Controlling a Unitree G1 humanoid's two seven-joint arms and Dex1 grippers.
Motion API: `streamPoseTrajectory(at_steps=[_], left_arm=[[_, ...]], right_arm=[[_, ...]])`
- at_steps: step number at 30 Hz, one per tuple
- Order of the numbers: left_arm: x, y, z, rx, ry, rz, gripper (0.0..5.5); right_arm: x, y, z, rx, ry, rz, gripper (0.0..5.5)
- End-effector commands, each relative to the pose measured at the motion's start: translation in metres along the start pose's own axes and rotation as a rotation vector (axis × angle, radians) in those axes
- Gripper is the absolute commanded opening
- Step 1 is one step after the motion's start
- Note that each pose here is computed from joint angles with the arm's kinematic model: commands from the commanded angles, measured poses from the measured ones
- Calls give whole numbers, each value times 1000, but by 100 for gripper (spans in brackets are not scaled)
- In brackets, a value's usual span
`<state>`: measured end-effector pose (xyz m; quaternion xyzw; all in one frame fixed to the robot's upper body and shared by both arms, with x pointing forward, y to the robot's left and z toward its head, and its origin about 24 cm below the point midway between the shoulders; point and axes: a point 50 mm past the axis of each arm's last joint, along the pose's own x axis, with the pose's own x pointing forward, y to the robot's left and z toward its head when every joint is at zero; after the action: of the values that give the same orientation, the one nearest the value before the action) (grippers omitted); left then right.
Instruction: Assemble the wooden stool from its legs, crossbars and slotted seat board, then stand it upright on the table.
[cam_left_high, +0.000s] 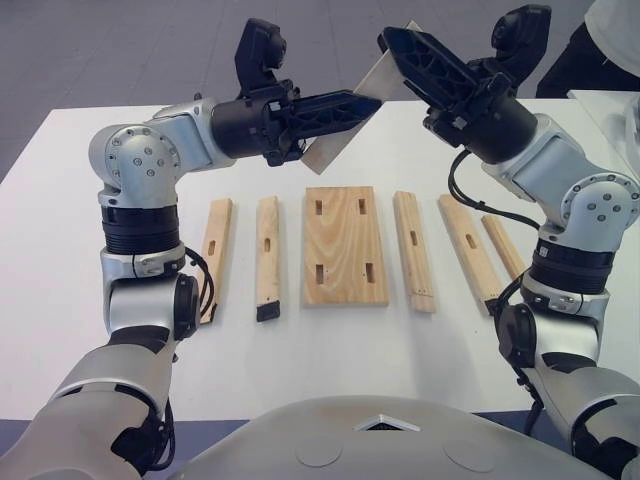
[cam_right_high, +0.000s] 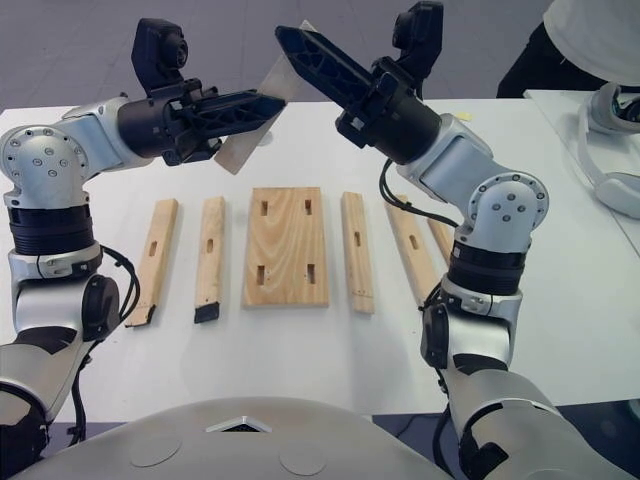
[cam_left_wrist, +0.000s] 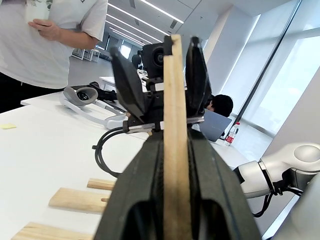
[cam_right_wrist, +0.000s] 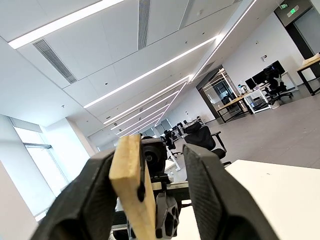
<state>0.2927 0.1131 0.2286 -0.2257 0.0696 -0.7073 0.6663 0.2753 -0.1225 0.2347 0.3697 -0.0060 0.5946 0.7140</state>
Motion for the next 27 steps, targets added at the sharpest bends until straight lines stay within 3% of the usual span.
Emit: streamPoseTrajectory(at_steps=[1,6,20,21,27], left_arm=[[2,-2,-2,-4,0,1,40],[3,-2,-3,-15,1,-3,40],[4,7,-21,10,-37,129,40],[4,9,-22,2,-46,144,76],[-14,27,-19,28,-96,310,150]], right_arm=[[1,5,-5,5,39,26,137],[1,2,-3,4,17,4,54],[-2,-4,8,-24,-43,-40,47],[-2,-5,10,-26,-48,-44,47],[-3,-12,9,-82,-18,-142,41]])
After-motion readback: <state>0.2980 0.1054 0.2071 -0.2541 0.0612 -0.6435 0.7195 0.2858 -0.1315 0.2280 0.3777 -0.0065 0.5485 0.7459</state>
